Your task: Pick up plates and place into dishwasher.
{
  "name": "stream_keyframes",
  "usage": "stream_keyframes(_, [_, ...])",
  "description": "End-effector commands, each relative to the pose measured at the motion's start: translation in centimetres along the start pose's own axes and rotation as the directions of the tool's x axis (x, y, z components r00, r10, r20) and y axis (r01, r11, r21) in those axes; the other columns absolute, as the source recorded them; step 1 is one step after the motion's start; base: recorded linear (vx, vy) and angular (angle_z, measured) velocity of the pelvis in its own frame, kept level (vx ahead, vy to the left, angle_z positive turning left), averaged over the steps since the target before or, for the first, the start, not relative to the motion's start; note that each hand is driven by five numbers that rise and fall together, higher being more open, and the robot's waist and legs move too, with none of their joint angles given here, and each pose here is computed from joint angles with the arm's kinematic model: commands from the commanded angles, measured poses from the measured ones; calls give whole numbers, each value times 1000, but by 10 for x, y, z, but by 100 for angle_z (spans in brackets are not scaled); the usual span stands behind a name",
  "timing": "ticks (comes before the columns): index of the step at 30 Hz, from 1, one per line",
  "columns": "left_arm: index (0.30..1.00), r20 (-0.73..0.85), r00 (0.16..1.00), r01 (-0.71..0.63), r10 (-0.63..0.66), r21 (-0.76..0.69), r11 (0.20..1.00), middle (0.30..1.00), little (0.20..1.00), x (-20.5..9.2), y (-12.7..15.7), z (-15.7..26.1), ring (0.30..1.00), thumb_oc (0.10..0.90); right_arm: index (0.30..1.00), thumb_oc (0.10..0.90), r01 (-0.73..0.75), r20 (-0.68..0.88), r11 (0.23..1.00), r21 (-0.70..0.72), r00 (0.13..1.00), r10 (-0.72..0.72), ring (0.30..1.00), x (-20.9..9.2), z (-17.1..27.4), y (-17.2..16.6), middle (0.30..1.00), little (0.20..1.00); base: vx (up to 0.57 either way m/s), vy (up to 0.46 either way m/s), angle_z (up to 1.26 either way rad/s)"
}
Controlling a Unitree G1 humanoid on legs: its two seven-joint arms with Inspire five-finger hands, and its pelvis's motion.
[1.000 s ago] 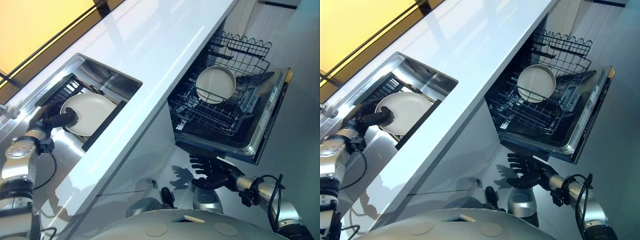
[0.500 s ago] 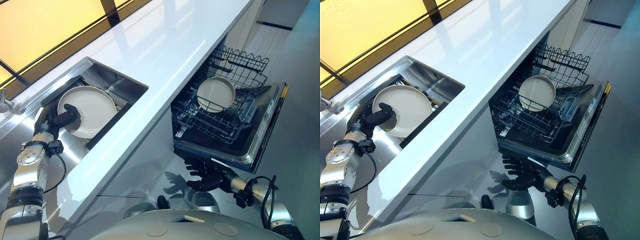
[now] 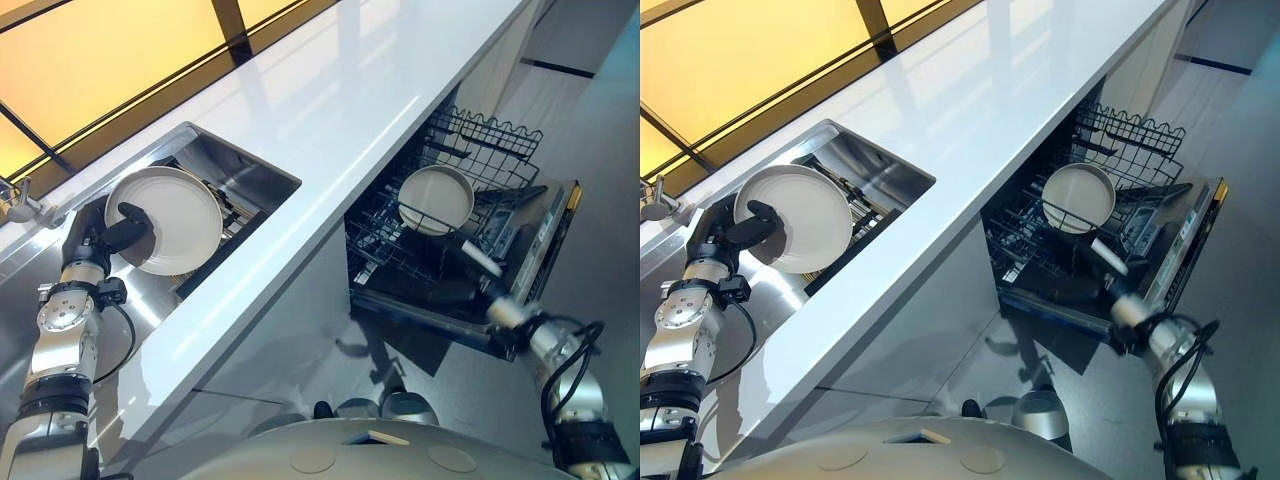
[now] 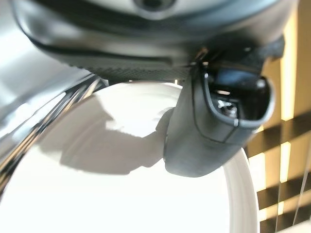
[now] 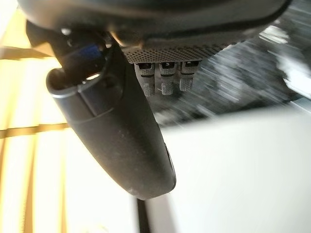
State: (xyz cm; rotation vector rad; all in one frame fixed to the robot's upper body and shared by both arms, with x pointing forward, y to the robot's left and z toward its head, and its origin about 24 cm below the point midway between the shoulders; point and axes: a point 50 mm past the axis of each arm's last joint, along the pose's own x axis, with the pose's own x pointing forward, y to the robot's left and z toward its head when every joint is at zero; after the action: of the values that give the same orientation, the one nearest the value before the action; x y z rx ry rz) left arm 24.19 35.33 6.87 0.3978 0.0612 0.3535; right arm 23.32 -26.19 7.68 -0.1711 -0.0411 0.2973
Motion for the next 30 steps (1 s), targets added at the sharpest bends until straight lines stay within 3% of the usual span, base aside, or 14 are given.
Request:
stream_keyframes(1, [300,544,826,-221,150,66,973,300,200,18,39,121,300,100,900,800,-4,494,994,-111,867,58,900,19,100,0,900,900,-112,-106,8])
stream_keyframes(7, [300,760,639,-269,115,81,960,300,200,5,25,177,300,100,900,800,-152,638,985,-88,750,172,900,39,147,27,900,900,-134,-98,21])
stream_keyframes(12, [300,862,504,-252,48,93,963,300,200,-6,3,205,300,100,900,800,-306,648,949,-72,709,278,900,56,159,56,900,900,-102,-79,11])
stream_keyframes(18, [300,949,315,-289,35,61,955,300,200,-21,-27,225,300,100,900,800,-378,668,923,-76,668,328,900,71,170,86,900,900,-61,-64,11])
stream_keyframes(24, [300,978,204,-266,33,23,964,300,200,-33,-59,232,300,100,900,800,-386,698,922,-27,653,294,900,80,176,104,900,900,-41,-43,2])
stream_keyframes(30, [300,986,165,-194,32,1,981,300,200,-44,-86,230,300,100,900,800,-384,713,923,16,651,259,900,80,171,116,900,900,-6,-5,0])
